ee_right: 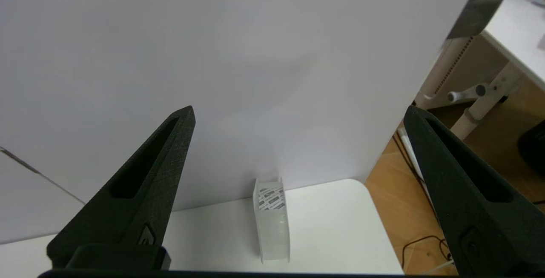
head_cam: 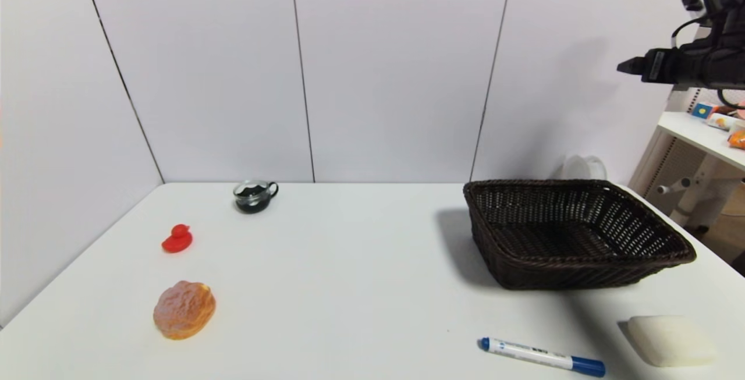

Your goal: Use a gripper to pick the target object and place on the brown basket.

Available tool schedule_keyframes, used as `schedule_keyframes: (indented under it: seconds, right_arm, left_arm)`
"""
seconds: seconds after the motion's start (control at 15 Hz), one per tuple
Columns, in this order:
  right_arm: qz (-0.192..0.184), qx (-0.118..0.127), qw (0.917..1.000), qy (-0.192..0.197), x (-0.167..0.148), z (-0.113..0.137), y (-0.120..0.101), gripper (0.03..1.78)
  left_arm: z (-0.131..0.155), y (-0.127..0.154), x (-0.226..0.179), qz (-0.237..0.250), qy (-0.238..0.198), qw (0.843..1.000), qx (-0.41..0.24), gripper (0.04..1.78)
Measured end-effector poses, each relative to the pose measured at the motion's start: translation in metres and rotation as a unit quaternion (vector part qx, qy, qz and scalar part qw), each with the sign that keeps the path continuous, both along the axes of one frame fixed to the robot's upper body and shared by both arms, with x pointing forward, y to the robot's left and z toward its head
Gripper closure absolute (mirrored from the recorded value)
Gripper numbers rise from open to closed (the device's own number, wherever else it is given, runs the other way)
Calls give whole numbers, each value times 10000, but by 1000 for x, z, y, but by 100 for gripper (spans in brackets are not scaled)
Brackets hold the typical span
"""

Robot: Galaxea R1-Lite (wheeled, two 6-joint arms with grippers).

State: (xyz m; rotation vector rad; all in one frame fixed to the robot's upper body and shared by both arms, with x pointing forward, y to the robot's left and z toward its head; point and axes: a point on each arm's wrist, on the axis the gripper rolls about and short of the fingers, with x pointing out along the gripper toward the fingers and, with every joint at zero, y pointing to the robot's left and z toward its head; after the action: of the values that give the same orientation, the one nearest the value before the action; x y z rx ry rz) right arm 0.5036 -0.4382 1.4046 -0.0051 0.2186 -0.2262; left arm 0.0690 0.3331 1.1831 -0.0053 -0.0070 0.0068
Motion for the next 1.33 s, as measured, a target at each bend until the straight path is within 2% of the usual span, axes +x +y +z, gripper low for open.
schedule_keyframes:
  seconds: [0.2, 0.4, 0.67, 1.07, 1.33]
  right_arm:
    - [110, 138, 9982, 573, 20, -34, 7, 12]
    - [103, 230, 9922, 1218, 30, -63, 13, 12]
    - [-91, 234, 9865, 1619, 45, -97, 10, 12]
    - [-141, 353, 9773, 2083, 64, -149, 3, 12]
    - [-103, 386, 9754, 2166, 68, -160, 2, 12]
  left_arm:
    - [0, 0, 0, 2, -2, 10000, -2, 13]
    - [0, 0, 0, 2, -4, 10000, -2, 13]
    - [0, 0, 0, 2, 0, 10000, 0, 13]
    - [0, 0, 0, 4, 0, 10000, 0, 13]
    - [0, 0, 0, 2, 0, 10000, -2, 13]
